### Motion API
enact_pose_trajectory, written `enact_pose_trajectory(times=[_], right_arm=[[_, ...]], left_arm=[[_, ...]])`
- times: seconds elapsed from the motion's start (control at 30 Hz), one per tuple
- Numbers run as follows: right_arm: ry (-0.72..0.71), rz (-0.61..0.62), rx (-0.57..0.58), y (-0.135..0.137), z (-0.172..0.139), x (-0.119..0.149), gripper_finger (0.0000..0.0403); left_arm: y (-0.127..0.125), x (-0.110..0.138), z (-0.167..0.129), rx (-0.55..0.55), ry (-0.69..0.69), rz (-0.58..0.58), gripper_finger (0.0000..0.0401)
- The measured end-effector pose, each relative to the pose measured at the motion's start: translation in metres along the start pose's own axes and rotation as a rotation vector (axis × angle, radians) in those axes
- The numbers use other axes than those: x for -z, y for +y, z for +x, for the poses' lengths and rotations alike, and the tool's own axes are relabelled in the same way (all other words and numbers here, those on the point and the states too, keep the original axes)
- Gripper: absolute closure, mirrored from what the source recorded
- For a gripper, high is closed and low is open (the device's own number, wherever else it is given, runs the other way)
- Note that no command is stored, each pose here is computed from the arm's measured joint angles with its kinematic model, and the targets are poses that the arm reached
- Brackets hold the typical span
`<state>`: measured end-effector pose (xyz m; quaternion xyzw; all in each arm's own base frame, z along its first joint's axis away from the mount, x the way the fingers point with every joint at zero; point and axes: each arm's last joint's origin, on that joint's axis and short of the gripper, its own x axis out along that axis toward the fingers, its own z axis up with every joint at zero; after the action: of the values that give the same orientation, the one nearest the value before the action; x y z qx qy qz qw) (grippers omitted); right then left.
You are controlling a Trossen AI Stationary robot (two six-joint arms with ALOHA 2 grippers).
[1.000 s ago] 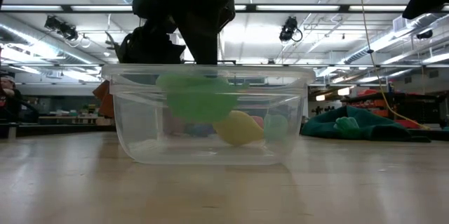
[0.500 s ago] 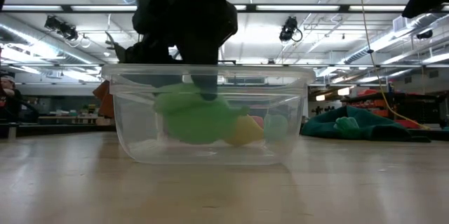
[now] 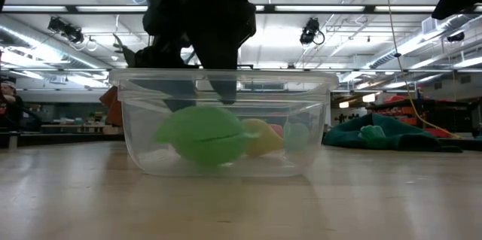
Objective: Pick and placing Produce into tupperware
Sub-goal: Put the bell pepper into the transparent bin
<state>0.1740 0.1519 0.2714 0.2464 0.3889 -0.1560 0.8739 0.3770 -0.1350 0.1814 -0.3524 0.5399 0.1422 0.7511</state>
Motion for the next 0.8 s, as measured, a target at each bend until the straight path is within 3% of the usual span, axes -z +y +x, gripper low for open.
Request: enact_pose_trajectory(times=[0.4, 0.8], right_arm=[[0.004, -0.002, -0.001, 0.0, 0.0, 0.0, 0.0204], [0.004, -0.001, -0.001, 0.0, 0.0, 0.0, 0.0204]], left_arm=[[0.001, -0.014, -0.021, 0.02, -0.03, -0.003, 0.011], [-0.012, -0.082, -0.088, 0.027, -0.228, 0.134, 0.011]])
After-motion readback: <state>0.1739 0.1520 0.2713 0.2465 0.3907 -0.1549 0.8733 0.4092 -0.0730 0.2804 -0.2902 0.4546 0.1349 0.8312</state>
